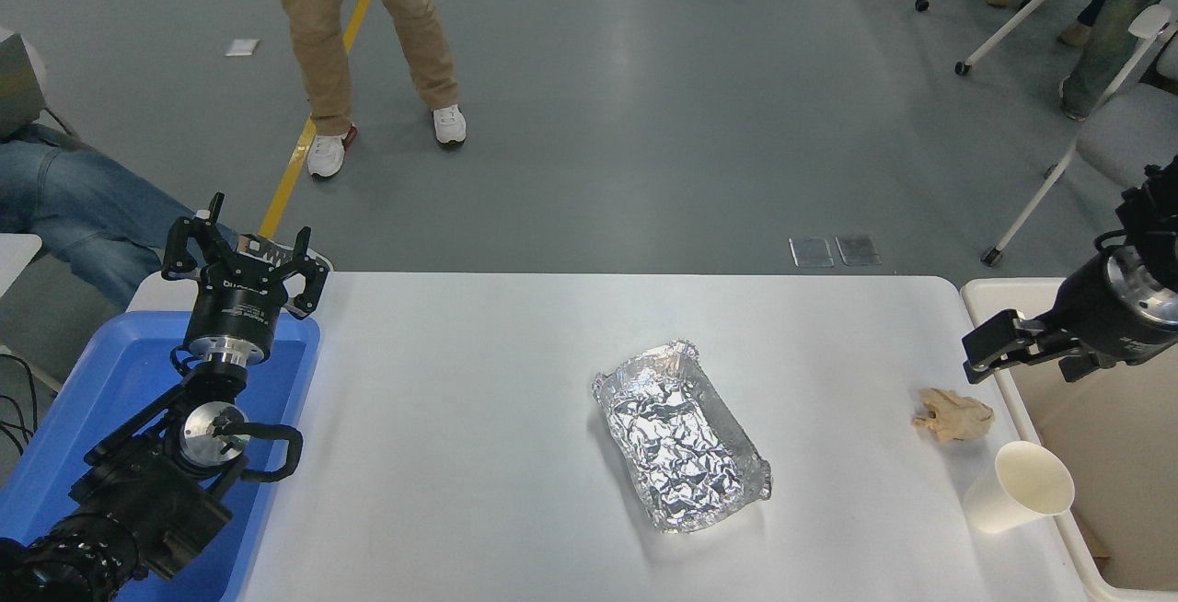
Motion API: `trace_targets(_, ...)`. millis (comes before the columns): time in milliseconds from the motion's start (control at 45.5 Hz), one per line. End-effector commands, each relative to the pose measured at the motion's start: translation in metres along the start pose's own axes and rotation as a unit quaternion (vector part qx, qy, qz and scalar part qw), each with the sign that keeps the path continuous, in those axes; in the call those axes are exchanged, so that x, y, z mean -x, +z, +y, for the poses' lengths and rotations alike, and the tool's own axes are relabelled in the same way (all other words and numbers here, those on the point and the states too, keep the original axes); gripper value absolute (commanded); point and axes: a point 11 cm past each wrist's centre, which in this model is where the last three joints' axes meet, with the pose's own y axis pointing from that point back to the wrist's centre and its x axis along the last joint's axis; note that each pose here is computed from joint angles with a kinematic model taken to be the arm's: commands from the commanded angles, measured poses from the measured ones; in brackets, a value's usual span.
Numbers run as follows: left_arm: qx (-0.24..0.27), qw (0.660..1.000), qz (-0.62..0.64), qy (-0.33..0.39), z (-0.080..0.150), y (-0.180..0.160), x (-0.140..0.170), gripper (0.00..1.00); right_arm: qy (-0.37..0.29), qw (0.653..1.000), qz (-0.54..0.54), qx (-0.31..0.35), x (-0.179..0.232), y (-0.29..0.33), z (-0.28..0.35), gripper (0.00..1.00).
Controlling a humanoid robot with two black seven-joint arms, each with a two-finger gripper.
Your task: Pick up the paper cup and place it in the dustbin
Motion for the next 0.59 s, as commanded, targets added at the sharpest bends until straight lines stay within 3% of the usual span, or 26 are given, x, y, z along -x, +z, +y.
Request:
trace_targets(0,0.0,1.0,0.0,0.0,0.0,0.0,0.0,0.99,-0.006,1.0,-0.023,0.007,0.024,0.027,-0.026,1.0)
trace_targets(264,0.0,1.0,0.0,0.0,0.0,0.0,0.0,0.99,0.016,0.997,-0.06,0.038,0.048,0.083,-0.056,1.0)
trace_targets(571,0.0,1.0,0.0,0.0,0.0,0.0,0.0,0.99,0.02,0.996,-0.075,0.036,0.069,0.094,-0.073,1.0)
